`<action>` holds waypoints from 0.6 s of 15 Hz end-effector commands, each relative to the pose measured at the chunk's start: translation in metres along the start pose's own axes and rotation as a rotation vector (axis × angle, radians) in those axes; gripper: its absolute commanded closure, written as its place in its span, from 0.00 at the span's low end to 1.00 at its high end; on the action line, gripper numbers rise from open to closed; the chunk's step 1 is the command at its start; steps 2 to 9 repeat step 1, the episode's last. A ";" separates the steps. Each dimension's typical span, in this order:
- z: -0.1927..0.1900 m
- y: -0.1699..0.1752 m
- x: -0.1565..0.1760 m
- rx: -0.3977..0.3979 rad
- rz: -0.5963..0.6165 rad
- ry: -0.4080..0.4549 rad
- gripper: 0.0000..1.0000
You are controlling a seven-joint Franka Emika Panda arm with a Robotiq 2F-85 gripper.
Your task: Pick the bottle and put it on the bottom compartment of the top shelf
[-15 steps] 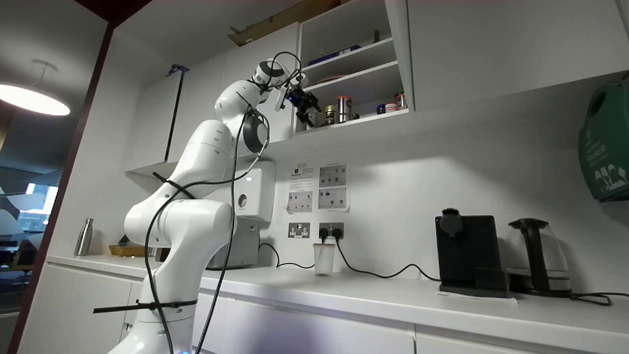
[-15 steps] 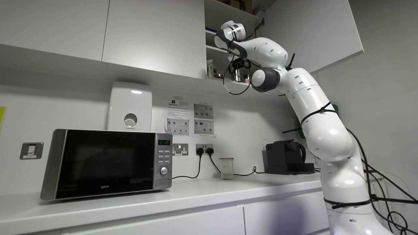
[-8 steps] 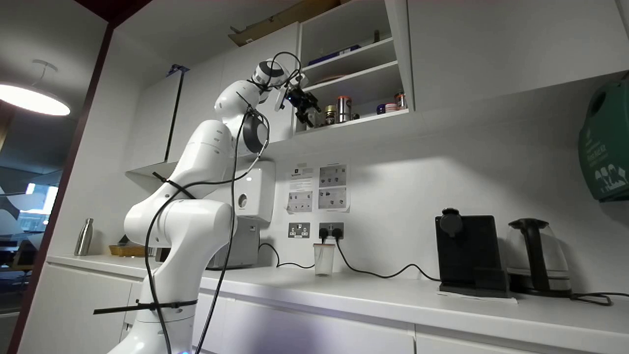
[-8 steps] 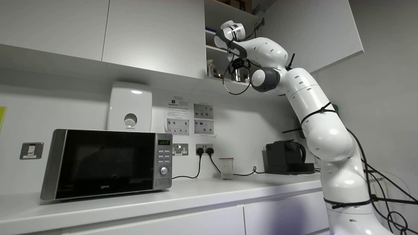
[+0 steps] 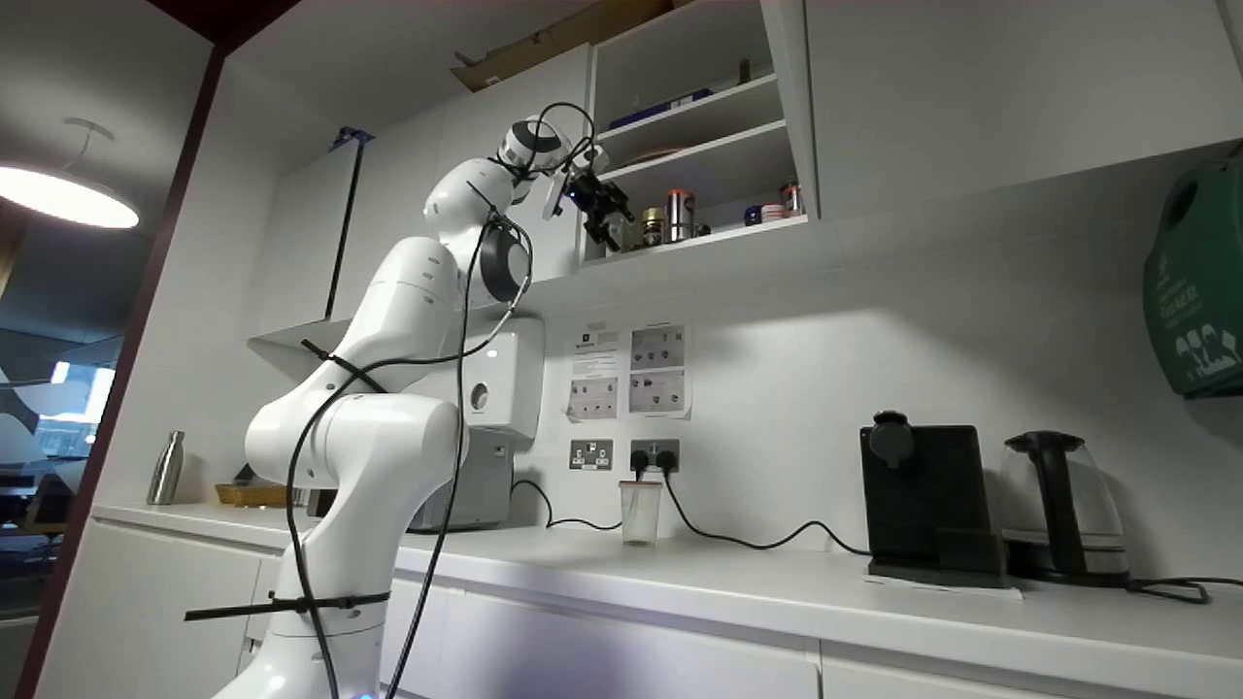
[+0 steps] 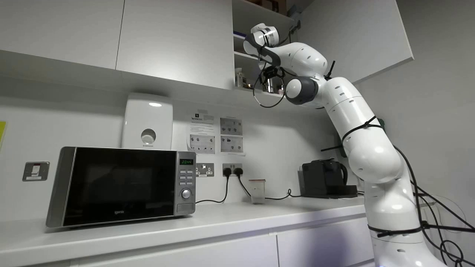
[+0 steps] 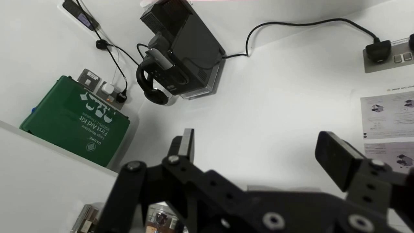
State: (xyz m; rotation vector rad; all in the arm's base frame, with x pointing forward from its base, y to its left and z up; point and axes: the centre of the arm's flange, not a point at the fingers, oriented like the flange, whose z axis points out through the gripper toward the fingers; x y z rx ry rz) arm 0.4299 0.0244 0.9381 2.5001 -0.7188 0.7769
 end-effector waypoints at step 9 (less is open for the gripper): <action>0.000 0.000 0.000 0.000 0.000 0.000 0.00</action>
